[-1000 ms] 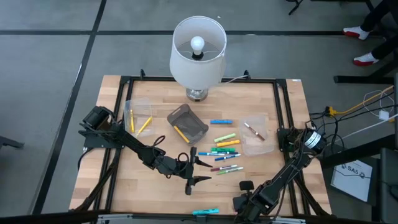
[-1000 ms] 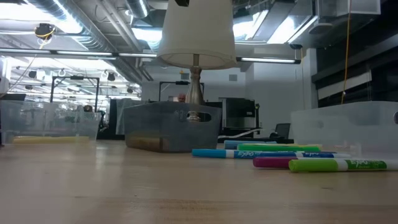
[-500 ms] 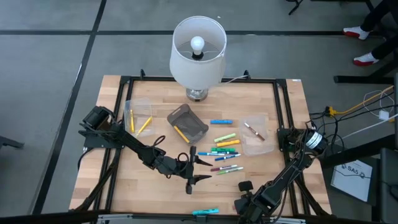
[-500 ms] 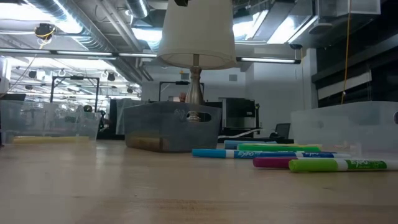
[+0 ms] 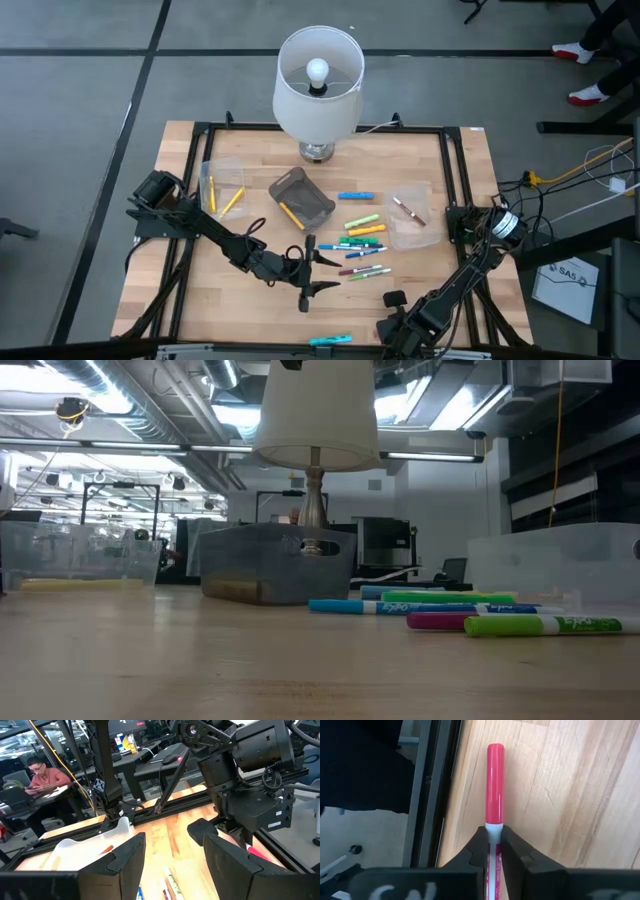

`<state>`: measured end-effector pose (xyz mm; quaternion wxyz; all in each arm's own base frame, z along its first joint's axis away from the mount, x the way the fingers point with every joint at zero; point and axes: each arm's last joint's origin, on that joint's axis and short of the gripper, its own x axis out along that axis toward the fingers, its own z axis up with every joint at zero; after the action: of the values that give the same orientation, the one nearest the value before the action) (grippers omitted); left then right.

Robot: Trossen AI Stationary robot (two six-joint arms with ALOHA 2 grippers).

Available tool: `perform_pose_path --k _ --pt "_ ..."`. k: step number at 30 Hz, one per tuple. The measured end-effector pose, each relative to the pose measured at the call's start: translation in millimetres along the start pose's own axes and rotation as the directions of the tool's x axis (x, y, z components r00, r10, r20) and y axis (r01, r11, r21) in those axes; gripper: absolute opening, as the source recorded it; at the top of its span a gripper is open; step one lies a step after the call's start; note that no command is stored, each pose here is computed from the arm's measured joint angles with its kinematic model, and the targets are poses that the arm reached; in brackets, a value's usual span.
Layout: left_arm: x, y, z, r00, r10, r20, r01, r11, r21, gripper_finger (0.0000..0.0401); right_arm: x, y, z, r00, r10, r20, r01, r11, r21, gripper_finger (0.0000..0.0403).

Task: Pick & Place Markers
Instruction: Put the pink highlighter into the right transparent bin

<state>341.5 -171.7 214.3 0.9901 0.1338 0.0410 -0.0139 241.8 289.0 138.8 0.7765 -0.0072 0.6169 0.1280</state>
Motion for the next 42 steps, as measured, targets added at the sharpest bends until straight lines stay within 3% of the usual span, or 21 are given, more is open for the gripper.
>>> perform_pose_path --k 10,27,42 --pt "-0.1 -0.1 0.0 1.000 0.000 0.000 0.000 1.000 0.000 0.0196 -9.3 -10.8 16.7 0.995 0.053 -0.085 -0.051 0.998 0.025 0.0033" --pt "0.0 0.6 -0.2 1.000 0.022 -0.005 -0.022 1.000 0.000 0.0196 -95.1 -1.4 42.5 0.967 -0.201 -0.156 0.194 0.979 -0.056 0.0032" --pt "0.0 0.6 -0.2 1.000 0.022 -0.005 -0.022 1.000 0.000 0.0196 -155.3 0.5 51.0 0.949 -0.285 -0.133 0.277 0.958 -0.078 0.0032"
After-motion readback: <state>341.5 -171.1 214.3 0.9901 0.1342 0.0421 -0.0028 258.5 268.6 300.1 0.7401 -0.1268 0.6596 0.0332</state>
